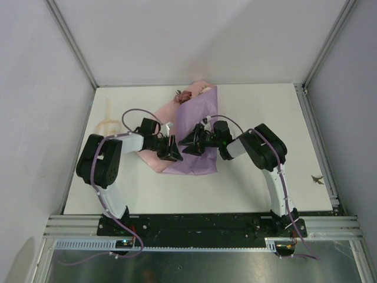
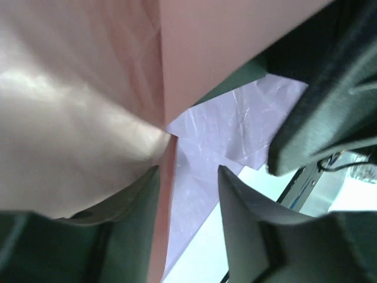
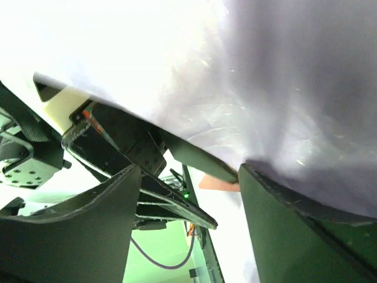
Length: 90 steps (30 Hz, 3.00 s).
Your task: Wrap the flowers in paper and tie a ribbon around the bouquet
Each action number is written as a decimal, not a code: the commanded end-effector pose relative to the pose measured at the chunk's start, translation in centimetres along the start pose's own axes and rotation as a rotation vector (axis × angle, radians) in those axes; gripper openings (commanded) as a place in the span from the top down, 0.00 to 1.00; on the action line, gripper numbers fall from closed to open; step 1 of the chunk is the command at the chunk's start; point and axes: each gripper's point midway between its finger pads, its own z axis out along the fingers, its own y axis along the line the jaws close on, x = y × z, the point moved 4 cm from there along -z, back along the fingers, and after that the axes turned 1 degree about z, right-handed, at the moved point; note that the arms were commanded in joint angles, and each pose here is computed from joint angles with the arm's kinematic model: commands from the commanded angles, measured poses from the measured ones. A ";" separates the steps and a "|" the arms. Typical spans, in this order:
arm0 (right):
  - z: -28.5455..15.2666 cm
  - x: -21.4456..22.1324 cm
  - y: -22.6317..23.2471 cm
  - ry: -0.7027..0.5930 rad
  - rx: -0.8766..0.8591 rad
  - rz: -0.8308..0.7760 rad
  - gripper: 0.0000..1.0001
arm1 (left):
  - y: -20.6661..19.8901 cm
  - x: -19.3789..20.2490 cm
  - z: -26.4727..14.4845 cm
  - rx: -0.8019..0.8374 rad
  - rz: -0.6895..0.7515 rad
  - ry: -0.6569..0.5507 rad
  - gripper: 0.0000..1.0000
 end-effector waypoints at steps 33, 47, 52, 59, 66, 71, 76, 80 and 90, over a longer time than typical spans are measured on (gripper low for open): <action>-2.3 0.6 1.9 0.081 -0.017 -0.099 0.28 | 1.8 -13.7 -1.2 -0.010 -0.034 -0.468 0.99; -7.6 5.4 0.8 0.288 0.195 -0.284 0.61 | 4.8 -12.9 -0.1 -0.156 -0.066 -0.435 1.00; -7.4 5.3 -2.1 0.292 0.253 -0.221 0.74 | 5.3 -13.3 0.1 -0.184 -0.065 -0.444 1.00; -8.6 5.4 -5.8 0.309 0.362 -0.123 0.84 | 5.4 -13.2 -0.2 -0.211 -0.035 -0.421 0.99; -9.8 5.9 -6.7 0.333 0.427 -0.143 0.90 | 0.9 -11.9 -4.9 -0.068 0.065 -0.448 0.58; -10.6 6.3 -7.1 0.354 0.451 -0.141 0.91 | -3.1 -10.8 -10.2 -0.041 0.180 -0.562 0.39; -11.3 6.6 -7.0 0.372 0.469 -0.156 0.92 | -6.8 -9.2 -11.7 0.024 0.224 -0.589 0.40; -11.5 6.8 -6.9 0.382 0.473 -0.161 0.93 | -11.1 -7.8 -9.2 0.180 0.207 -0.488 0.43; -11.8 6.6 -6.2 0.383 0.468 -0.216 0.92 | -7.1 -6.3 2.6 0.164 0.003 -0.220 0.83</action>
